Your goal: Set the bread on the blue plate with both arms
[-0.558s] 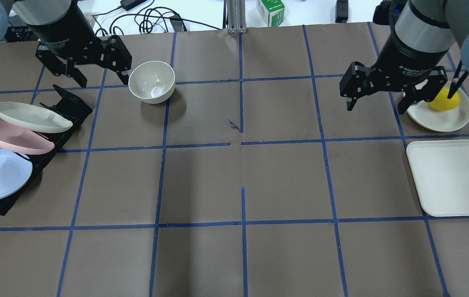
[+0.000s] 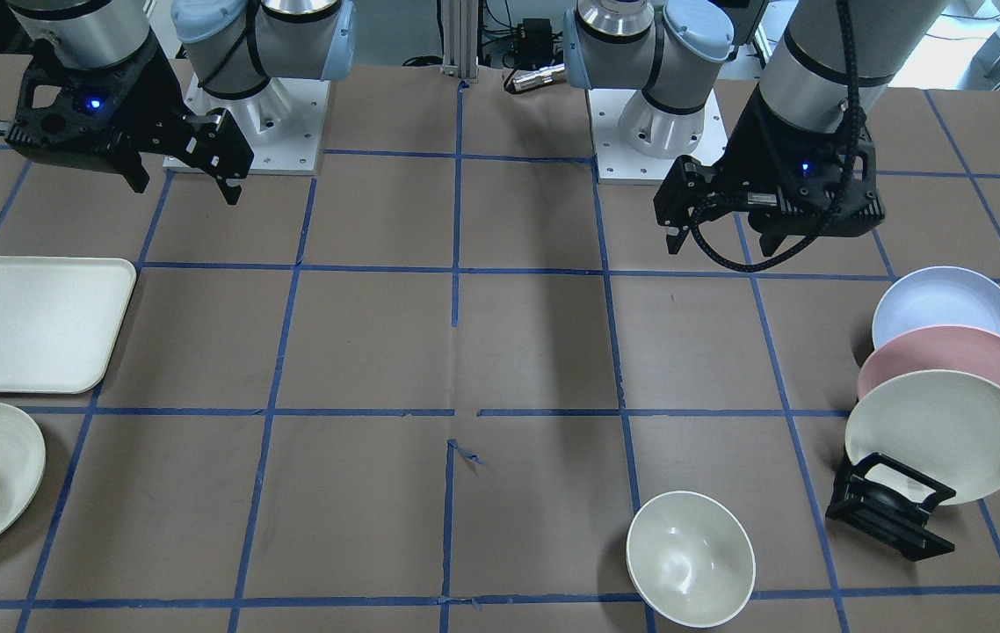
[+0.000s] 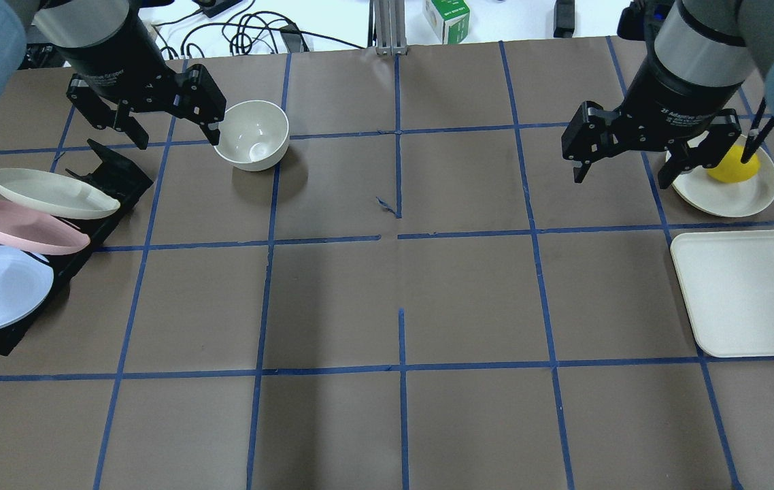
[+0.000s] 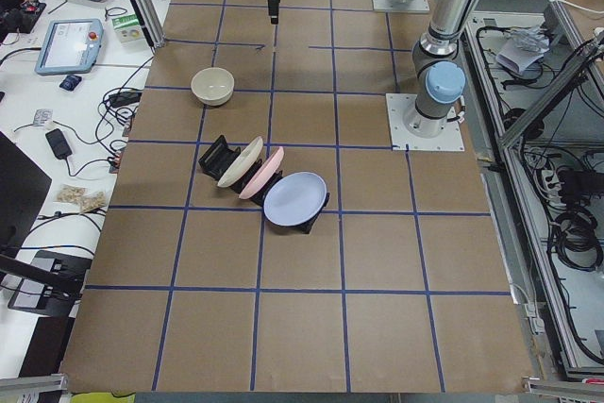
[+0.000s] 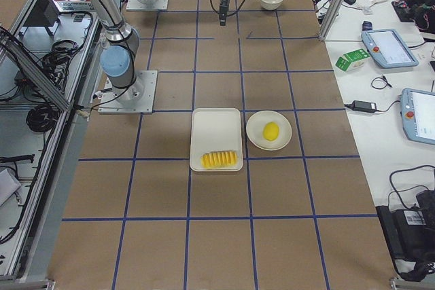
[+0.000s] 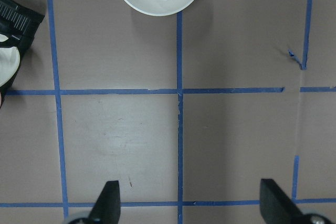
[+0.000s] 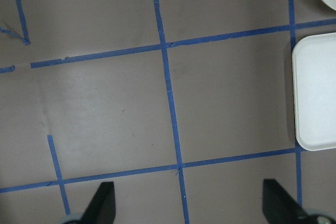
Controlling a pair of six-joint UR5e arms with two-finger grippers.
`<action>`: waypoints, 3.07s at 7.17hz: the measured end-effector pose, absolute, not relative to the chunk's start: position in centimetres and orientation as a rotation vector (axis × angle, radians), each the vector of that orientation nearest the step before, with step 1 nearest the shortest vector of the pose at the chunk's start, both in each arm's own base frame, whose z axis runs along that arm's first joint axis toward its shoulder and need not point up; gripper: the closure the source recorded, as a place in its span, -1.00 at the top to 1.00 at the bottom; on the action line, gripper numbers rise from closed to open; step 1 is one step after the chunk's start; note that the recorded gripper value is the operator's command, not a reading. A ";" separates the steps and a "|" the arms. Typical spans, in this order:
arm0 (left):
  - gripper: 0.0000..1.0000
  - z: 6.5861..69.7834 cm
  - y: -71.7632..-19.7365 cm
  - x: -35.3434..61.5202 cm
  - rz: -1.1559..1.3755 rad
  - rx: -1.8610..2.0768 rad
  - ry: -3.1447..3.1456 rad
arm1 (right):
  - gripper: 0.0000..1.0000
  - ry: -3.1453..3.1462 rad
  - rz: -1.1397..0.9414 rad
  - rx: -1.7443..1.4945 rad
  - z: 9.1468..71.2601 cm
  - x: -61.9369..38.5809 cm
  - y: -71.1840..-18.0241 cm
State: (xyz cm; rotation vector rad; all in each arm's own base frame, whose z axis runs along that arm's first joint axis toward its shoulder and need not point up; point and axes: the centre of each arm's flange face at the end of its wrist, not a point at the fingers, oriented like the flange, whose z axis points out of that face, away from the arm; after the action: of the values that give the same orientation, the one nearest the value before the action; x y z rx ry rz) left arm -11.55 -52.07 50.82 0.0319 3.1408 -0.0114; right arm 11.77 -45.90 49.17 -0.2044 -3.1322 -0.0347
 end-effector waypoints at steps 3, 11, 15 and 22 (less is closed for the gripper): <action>1.00 51.9 -51.7 2.7 0.023 -0.135 3.094 | 1.00 -3.121 -0.040 -0.237 48.8 10.2 -46.5; 1.00 34.2 -44.1 37.6 0.305 -0.923 2.791 | 1.00 -3.026 0.008 -0.402 37.9 -23.1 -46.5; 0.75 28.9 -44.6 39.2 0.257 -0.956 2.768 | 1.00 -3.044 -0.016 -0.049 27.6 -32.7 -47.6; 0.12 26.2 -45.0 39.3 0.273 -1.000 2.831 | -0.09 -3.122 -0.139 -0.021 20.0 -35.5 -47.1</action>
State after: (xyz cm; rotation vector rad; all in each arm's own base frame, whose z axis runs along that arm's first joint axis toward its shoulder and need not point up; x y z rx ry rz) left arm 39.26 -45.01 26.19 -1.0000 2.8309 0.2734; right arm -35.45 -47.12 19.98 -0.0213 -3.1218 -0.1394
